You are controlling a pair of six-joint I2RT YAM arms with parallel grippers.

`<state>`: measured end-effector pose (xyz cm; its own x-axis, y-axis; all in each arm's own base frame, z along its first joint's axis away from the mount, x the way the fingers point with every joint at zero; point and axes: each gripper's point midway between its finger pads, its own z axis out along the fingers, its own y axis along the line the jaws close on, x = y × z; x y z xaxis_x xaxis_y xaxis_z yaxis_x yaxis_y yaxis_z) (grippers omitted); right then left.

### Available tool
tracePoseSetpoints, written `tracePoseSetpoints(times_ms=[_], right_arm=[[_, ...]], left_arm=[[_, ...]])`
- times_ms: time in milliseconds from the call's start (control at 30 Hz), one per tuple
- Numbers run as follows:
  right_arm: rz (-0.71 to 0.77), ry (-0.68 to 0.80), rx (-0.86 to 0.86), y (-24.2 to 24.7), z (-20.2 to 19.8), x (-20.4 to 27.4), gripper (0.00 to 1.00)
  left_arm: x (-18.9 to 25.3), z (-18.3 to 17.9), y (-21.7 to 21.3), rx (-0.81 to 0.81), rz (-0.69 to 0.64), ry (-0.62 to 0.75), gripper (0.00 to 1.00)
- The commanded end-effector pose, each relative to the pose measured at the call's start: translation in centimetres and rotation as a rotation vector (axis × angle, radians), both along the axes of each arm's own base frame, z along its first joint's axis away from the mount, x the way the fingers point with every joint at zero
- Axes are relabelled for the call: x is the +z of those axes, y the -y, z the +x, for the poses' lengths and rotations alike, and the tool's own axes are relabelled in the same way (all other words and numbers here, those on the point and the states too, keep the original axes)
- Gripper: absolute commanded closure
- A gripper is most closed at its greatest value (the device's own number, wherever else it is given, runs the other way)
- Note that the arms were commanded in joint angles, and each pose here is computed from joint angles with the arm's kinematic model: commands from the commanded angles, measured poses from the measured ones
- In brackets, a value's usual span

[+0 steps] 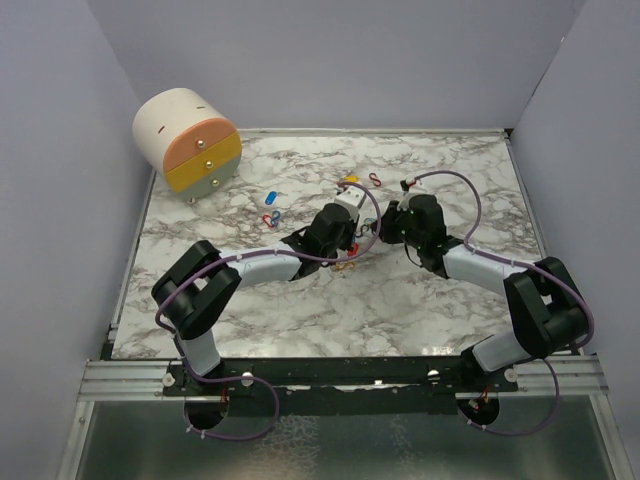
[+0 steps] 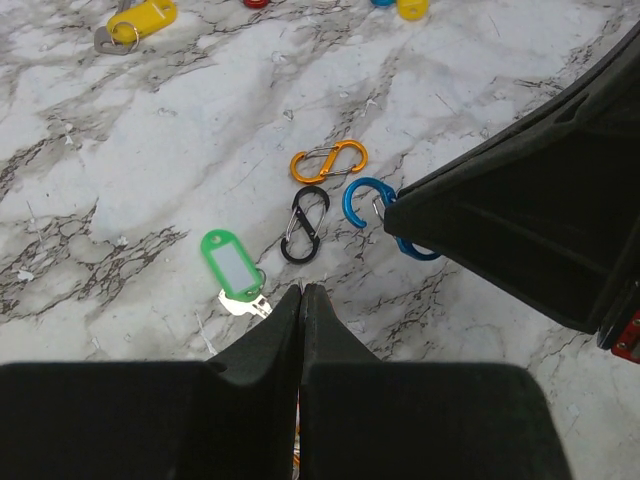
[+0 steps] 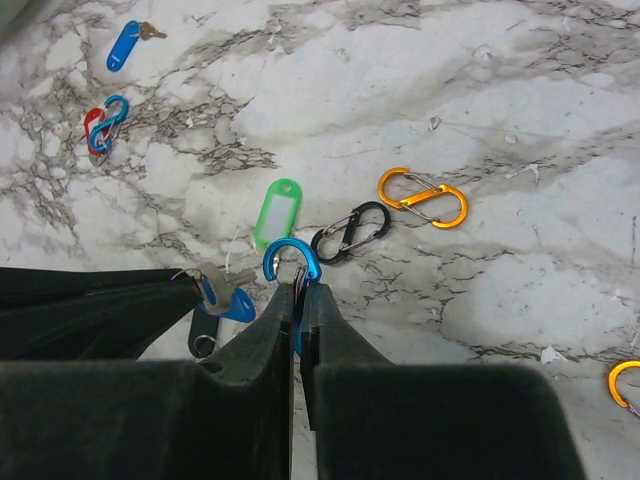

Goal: Put the keys on the keyring

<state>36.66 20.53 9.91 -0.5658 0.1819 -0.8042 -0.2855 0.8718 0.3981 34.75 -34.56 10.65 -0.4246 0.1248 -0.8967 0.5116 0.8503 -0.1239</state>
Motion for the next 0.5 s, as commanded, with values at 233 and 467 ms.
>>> tracePoseSetpoints(times_ms=[233,467], right_arm=[[0.034,0.029,0.040,-1.29,-0.72,1.26,0.99],[0.016,0.034,0.052,-1.14,-1.07,1.83,1.00]], left_arm=[[1.20,0.56,0.81,-0.013,-0.014,0.043,0.98],[0.78,0.09,0.79,-0.101,0.046,0.076,0.99]])
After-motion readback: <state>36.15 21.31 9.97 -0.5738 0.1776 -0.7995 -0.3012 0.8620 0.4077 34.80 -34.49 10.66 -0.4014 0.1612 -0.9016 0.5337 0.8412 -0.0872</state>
